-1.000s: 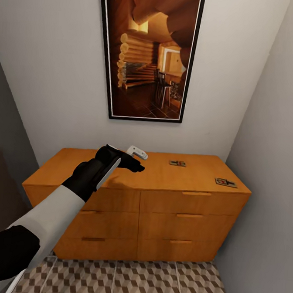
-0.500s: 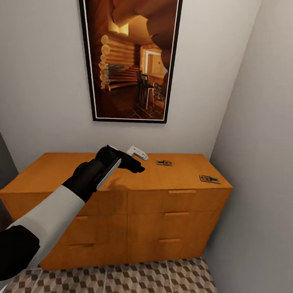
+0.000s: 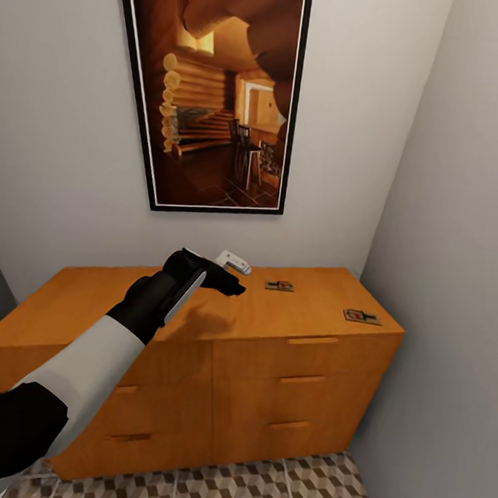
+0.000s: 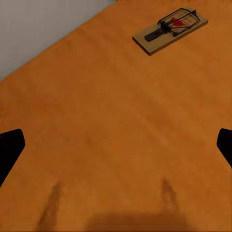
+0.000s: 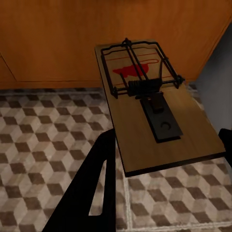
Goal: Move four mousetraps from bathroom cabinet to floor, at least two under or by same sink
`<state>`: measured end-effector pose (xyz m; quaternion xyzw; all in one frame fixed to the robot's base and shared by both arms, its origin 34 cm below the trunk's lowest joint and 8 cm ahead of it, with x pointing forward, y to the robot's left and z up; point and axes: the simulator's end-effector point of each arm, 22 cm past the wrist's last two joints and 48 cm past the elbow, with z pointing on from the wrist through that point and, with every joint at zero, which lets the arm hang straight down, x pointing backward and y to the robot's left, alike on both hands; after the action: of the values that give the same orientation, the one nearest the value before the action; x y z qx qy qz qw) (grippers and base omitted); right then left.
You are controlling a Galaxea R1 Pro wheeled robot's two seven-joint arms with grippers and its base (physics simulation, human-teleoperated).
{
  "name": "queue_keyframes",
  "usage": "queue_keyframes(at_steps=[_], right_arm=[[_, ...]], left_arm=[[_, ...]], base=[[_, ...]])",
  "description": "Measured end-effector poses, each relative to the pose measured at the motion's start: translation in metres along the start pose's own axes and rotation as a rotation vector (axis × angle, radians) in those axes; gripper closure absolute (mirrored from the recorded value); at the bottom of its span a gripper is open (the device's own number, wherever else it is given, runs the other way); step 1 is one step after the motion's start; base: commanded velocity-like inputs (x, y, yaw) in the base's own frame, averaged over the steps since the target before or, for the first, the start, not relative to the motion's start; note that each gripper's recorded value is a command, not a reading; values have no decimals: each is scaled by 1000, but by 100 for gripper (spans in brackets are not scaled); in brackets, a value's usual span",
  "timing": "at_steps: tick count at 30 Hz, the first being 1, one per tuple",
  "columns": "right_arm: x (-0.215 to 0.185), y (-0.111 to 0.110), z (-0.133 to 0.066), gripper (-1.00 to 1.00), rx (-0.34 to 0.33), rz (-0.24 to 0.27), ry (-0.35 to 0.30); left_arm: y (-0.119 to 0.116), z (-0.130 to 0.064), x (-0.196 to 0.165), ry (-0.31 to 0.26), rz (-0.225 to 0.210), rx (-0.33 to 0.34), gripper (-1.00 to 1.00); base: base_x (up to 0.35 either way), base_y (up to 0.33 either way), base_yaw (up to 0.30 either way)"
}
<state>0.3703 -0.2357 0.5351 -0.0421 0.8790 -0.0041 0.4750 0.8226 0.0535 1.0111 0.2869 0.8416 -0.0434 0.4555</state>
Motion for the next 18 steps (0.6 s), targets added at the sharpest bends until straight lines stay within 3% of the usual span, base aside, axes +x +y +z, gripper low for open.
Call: queue_keyframes(at_steps=[12,18], right_arm=[[0,0,0,100,0,0,0],[0,0,0,100,0,0,1]], left_arm=[[-2,3,4,11,8,1,-100],[-8,5,6,19,31,3,-100]], base=[[237,0,0],[74,0,0]])
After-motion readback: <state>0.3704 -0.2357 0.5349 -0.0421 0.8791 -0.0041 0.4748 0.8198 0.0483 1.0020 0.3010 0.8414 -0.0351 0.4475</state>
